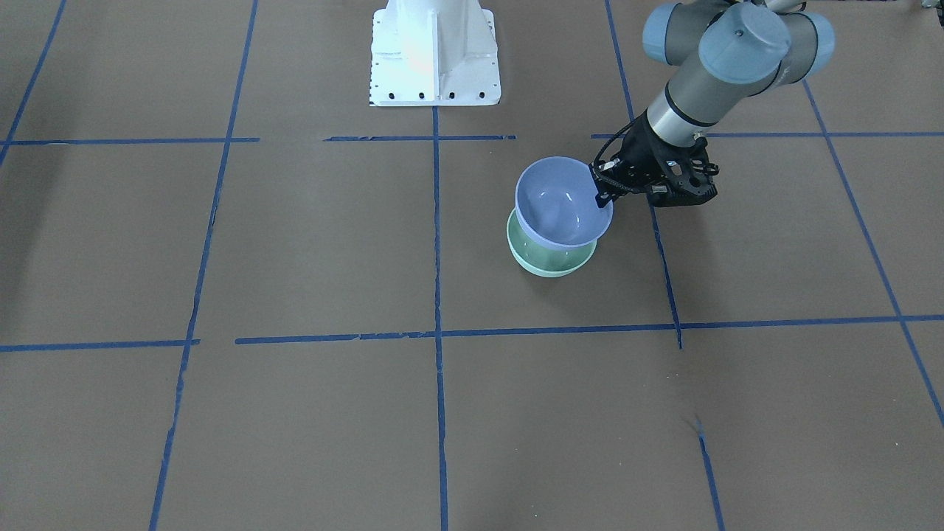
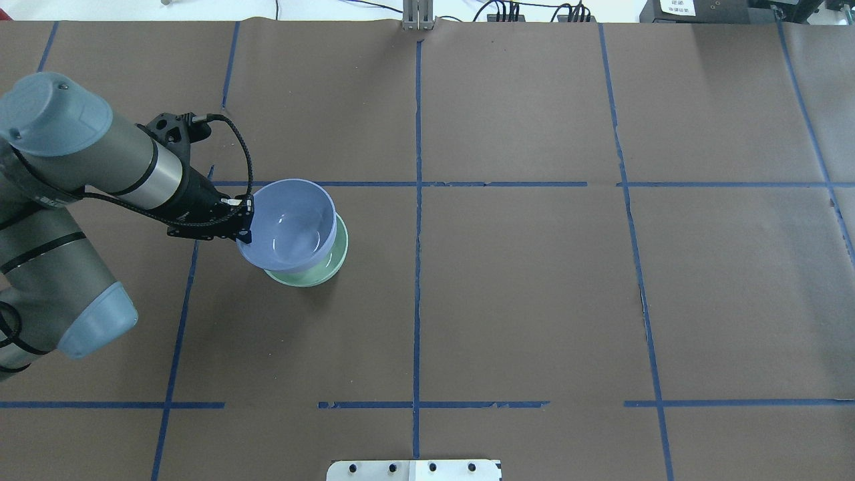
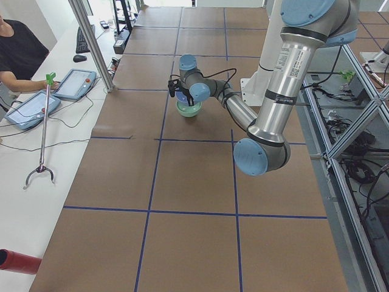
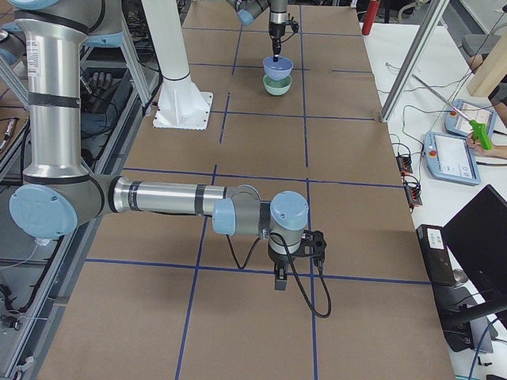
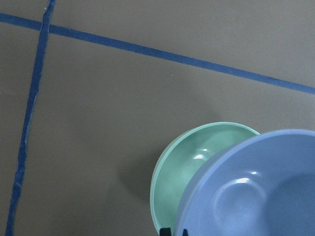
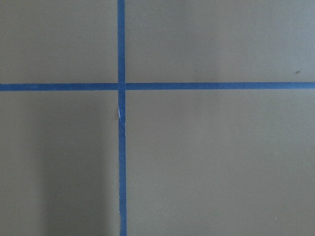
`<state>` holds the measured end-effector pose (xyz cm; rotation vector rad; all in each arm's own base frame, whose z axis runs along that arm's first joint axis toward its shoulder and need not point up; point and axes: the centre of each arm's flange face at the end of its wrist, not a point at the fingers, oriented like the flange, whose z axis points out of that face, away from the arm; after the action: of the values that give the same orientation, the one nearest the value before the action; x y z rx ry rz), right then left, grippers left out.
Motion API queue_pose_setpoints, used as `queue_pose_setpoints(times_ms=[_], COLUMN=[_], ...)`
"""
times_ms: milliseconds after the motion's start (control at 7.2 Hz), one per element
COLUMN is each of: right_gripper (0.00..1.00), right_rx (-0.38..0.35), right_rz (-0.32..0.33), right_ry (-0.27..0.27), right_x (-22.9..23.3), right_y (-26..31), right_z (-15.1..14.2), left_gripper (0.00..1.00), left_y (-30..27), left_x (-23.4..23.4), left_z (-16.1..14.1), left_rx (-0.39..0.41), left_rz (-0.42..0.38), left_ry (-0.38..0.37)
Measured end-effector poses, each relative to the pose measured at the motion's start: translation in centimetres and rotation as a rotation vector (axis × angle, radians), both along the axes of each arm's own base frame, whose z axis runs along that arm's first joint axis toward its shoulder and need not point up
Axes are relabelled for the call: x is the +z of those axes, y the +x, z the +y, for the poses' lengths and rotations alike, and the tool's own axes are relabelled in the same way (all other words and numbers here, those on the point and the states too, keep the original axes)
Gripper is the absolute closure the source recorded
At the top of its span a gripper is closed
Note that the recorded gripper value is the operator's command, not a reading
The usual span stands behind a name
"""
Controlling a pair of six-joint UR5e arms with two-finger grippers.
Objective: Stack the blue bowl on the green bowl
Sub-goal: 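Carry the blue bowl with the left gripper over the green bowl, then lower the blue bowl into the green bowl and open the left gripper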
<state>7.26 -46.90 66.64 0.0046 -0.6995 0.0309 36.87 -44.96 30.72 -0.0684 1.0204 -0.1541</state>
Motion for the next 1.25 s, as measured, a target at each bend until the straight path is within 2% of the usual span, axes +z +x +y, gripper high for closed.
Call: queue_pose_setpoints(times_ms=[139, 278, 417, 1250], right_gripper=[0.0, 0.0, 0.0, 0.0], right_rx=[0.0, 0.0, 0.0, 0.0], right_rz=[0.0, 0.0, 0.0, 0.0], right_ry=[0.0, 0.0, 0.0, 0.0], right_x=[0.0, 0.0, 0.0, 0.0], right_y=[0.0, 0.0, 0.0, 0.0], right_z=[0.0, 0.0, 0.0, 0.0], left_gripper=[1.0, 0.81, 0.01, 0.0], left_y=[0.4, 0.6, 1.0, 0.9], left_x=[0.2, 0.3, 0.5, 0.1], left_z=[0.1, 0.2, 0.3, 0.4], left_rx=[0.001, 0.003, 0.007, 0.012], left_rz=[-0.003, -0.004, -0.006, 0.021], left_ry=[0.003, 0.005, 0.004, 0.042])
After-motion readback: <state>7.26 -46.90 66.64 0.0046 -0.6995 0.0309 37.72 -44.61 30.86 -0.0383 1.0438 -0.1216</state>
